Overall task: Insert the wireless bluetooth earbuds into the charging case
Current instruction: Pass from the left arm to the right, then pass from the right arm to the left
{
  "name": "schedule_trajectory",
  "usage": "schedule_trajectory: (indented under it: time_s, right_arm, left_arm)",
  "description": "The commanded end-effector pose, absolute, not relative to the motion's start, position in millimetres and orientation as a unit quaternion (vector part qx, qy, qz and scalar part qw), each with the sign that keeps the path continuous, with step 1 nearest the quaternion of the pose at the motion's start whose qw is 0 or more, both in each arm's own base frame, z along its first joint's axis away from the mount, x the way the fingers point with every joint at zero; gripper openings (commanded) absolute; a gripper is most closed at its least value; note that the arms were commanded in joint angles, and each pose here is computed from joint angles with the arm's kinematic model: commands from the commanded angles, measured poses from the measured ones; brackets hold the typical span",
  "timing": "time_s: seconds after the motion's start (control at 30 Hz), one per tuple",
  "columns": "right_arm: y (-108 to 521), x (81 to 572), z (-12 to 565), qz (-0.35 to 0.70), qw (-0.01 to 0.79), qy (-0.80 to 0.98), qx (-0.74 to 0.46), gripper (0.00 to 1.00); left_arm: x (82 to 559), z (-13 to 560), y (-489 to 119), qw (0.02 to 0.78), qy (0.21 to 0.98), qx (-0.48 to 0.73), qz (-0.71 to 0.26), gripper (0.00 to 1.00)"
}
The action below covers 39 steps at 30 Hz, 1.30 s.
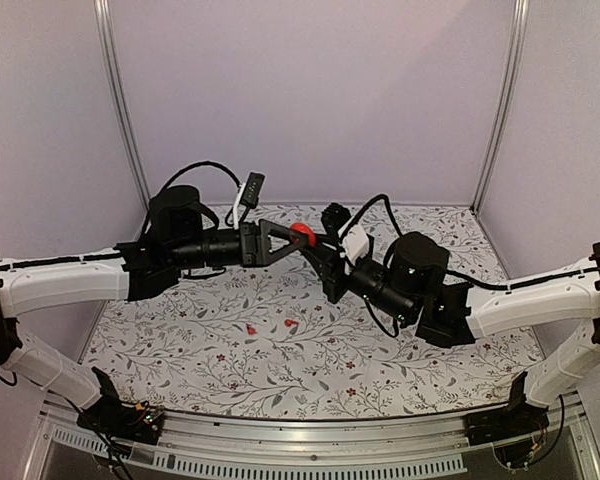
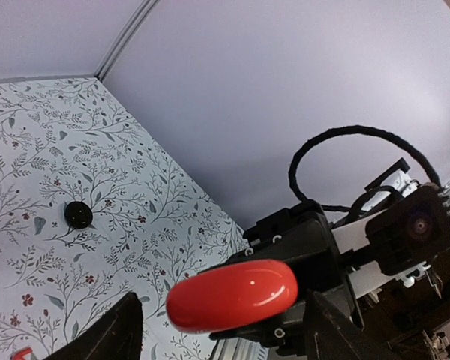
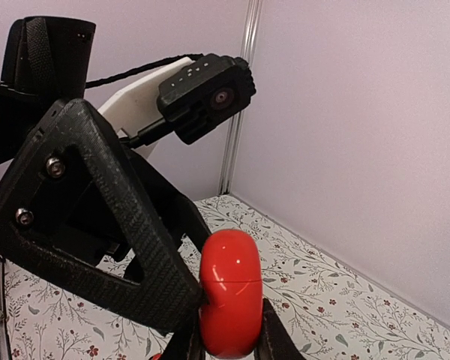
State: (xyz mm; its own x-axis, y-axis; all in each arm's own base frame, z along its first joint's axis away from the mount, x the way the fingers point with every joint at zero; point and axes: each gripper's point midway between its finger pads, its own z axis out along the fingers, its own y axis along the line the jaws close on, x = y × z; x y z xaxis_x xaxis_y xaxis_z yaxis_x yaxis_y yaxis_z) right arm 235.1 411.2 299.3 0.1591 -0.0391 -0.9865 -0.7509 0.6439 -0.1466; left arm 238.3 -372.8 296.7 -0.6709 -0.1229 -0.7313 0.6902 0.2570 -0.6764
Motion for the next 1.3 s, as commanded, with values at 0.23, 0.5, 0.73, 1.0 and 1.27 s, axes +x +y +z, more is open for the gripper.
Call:
schedule_trajectory:
  time_s: [0.23,0.5,0.73,1.0,1.27]
  right_arm:
    - [406.2,231.2,309.4,0.268,0.696,0.579,-0.329,0.13]
    - [407.8,228.9,309.3,0.271,0.694,0.576,-0.336,0.12]
    - [409.0,228.4,308.2,0.27,0.694,0.575,-0.339,0.12]
    - [412.1,226.9,305.1,0.269,0.692,0.572,-0.349,0.12]
    - [413.4,227.2,303.1,0.264,0.692,0.572,-0.354,0.12]
  left_arm:
    - [239.1,321.1,-374.6,0.36,0.682,0.198,-0.604,0.61]
    - [239.8,321.7,-374.5,0.358,0.682,0.194,-0.608,0.58]
    - [241.1,321.3,-375.6,0.355,0.684,0.19,-0.608,0.62]
    - [242.5,317.8,-376.0,0.352,0.687,0.185,-0.608,0.49]
    - [243.3,318.9,-376.7,0.35,0.686,0.181,-0.612,0.59]
